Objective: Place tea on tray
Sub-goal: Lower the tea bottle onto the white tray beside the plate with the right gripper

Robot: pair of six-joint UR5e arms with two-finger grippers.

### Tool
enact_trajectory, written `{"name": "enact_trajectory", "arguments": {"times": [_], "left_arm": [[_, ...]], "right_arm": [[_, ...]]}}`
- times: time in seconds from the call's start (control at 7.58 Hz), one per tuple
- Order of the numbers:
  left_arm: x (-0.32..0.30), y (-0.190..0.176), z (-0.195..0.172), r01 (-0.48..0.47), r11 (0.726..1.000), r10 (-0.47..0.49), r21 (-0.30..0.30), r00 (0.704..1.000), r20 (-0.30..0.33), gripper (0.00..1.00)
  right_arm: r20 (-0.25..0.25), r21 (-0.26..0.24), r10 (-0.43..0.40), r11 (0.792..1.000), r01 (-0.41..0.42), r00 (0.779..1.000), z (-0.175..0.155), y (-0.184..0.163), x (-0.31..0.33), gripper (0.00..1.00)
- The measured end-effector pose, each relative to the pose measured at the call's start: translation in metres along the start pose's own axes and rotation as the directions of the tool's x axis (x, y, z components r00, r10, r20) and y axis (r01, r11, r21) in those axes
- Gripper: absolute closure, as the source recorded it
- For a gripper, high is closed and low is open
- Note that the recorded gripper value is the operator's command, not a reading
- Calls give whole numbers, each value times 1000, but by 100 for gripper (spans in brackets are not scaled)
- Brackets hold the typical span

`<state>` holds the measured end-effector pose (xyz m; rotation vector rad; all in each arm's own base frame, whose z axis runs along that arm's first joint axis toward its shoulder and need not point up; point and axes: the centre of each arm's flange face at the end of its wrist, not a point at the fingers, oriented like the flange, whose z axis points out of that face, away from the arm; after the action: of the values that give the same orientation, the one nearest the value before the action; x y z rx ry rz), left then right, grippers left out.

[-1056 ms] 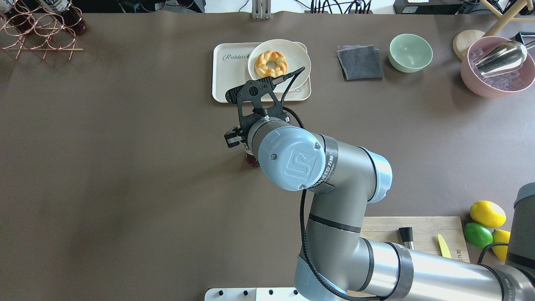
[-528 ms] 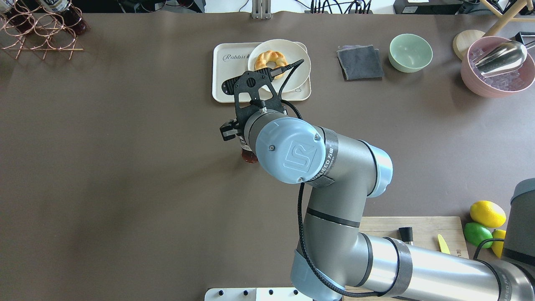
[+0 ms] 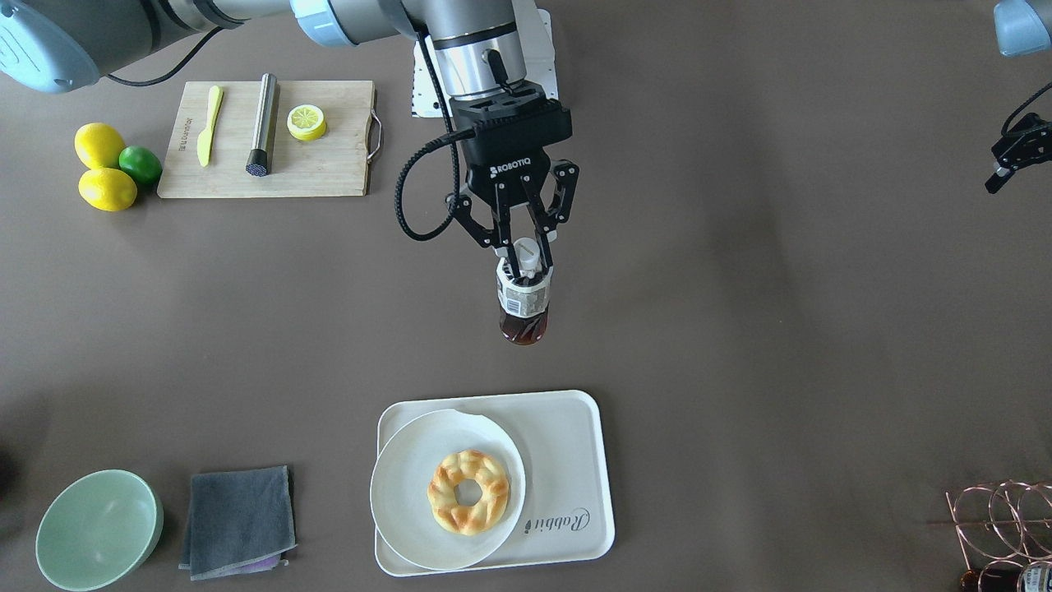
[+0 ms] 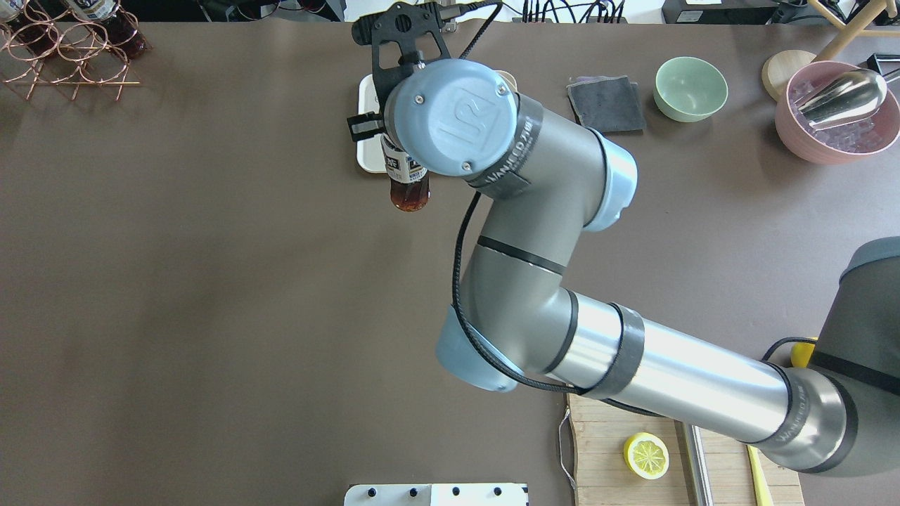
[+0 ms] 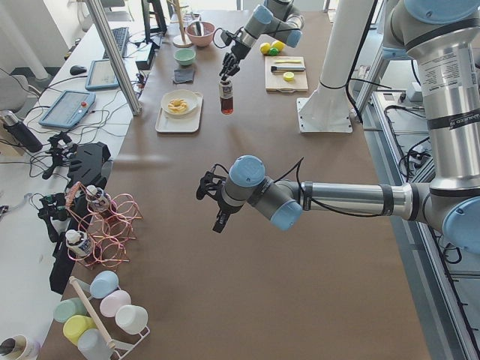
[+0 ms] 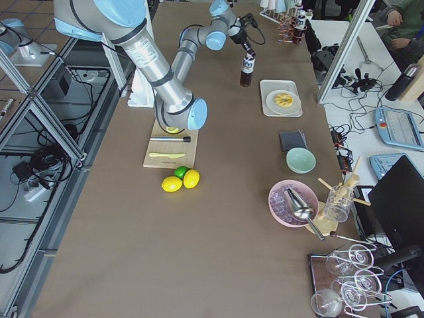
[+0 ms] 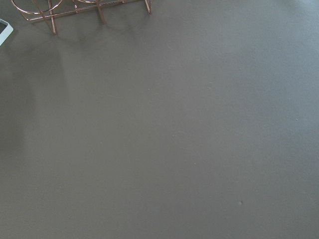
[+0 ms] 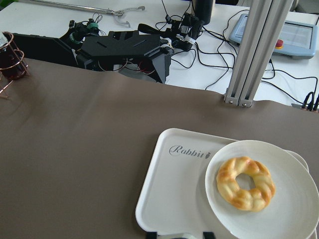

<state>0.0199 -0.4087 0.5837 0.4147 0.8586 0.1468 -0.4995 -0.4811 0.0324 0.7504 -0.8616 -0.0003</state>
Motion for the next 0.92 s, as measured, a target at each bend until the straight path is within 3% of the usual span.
{"name": "enact_trajectory", "arguments": {"times": [0.4,0.92], "left_arm": [[-26,27,-6,66,998,-66,-14,998,-1,0],[-73,48,-8,236,966,-234,-110,972,28,1]], "right_arm": [[-68,-6,57,998,-57,996,67,-90,-26,100],[-86,-11,70,997,-71,994,138,-120,-19,100]]}}
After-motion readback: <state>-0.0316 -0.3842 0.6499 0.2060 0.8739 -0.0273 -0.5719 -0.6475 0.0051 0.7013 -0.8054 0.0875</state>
